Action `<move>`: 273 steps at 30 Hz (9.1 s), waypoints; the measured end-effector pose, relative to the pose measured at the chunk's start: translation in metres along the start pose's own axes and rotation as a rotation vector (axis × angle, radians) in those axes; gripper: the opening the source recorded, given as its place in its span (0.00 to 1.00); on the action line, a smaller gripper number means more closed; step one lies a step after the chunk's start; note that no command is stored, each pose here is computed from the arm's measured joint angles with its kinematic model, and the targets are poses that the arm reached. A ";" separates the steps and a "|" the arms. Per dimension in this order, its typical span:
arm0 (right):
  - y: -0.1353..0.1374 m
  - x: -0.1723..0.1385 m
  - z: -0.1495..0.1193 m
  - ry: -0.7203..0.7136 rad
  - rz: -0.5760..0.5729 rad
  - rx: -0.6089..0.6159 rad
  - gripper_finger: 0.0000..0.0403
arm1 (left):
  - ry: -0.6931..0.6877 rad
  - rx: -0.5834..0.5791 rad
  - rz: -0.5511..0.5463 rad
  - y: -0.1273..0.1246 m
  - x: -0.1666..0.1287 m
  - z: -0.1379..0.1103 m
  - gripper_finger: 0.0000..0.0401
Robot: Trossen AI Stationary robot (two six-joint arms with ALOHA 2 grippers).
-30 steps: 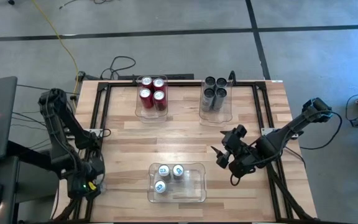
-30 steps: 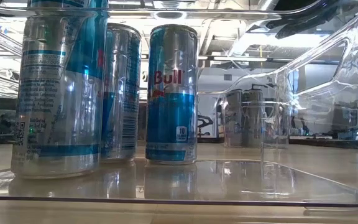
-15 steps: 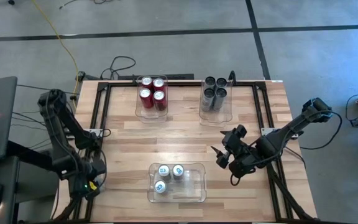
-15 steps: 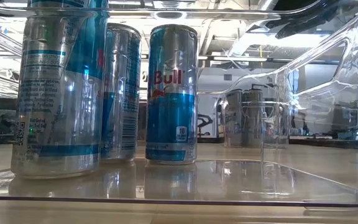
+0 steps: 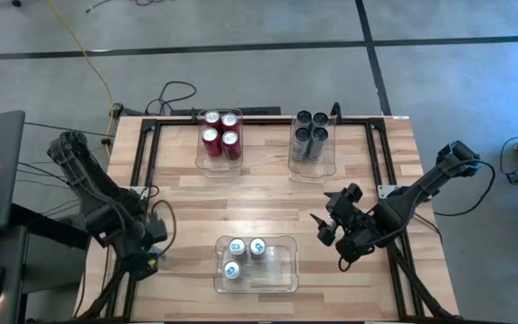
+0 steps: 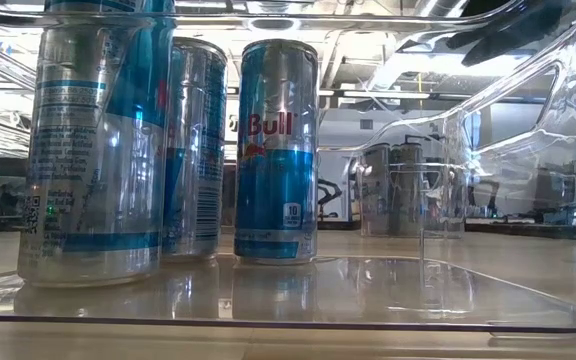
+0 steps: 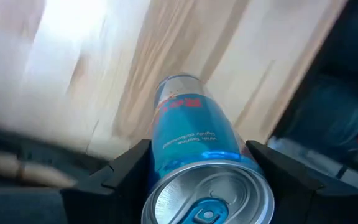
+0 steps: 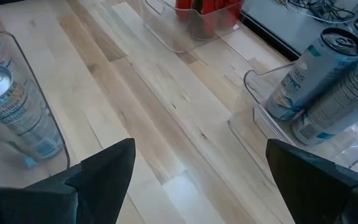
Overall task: Sort soda cans
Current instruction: Put the blue soda can into the bottom center transparent bin
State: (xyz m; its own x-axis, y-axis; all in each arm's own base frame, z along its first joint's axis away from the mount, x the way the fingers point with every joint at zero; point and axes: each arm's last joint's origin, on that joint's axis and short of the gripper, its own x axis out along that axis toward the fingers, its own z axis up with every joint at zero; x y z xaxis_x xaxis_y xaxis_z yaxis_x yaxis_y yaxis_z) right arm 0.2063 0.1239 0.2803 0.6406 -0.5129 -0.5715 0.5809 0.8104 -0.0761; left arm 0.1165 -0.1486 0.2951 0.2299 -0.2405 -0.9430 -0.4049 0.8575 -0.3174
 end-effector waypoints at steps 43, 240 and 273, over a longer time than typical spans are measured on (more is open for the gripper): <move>-0.001 0.000 -0.001 0.029 0.005 -0.009 0.94 | -0.101 0.847 0.118 -0.112 -0.039 0.169 0.59; 0.165 0.074 -0.050 -0.212 1.018 -0.262 0.00 | -0.873 0.100 0.207 -0.008 0.017 0.041 0.00; 0.171 0.106 -0.049 -0.174 0.854 -0.275 0.00 | -0.888 -0.032 0.062 0.038 0.062 0.030 0.00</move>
State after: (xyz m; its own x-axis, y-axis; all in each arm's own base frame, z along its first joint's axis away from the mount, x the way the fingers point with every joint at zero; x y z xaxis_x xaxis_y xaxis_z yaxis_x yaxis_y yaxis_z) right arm 0.3492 0.2221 0.1670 0.8774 0.2752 -0.3930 -0.2515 0.9614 0.1117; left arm 0.1415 -0.1172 0.2274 0.8024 0.2588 -0.5377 -0.4610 0.8410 -0.2832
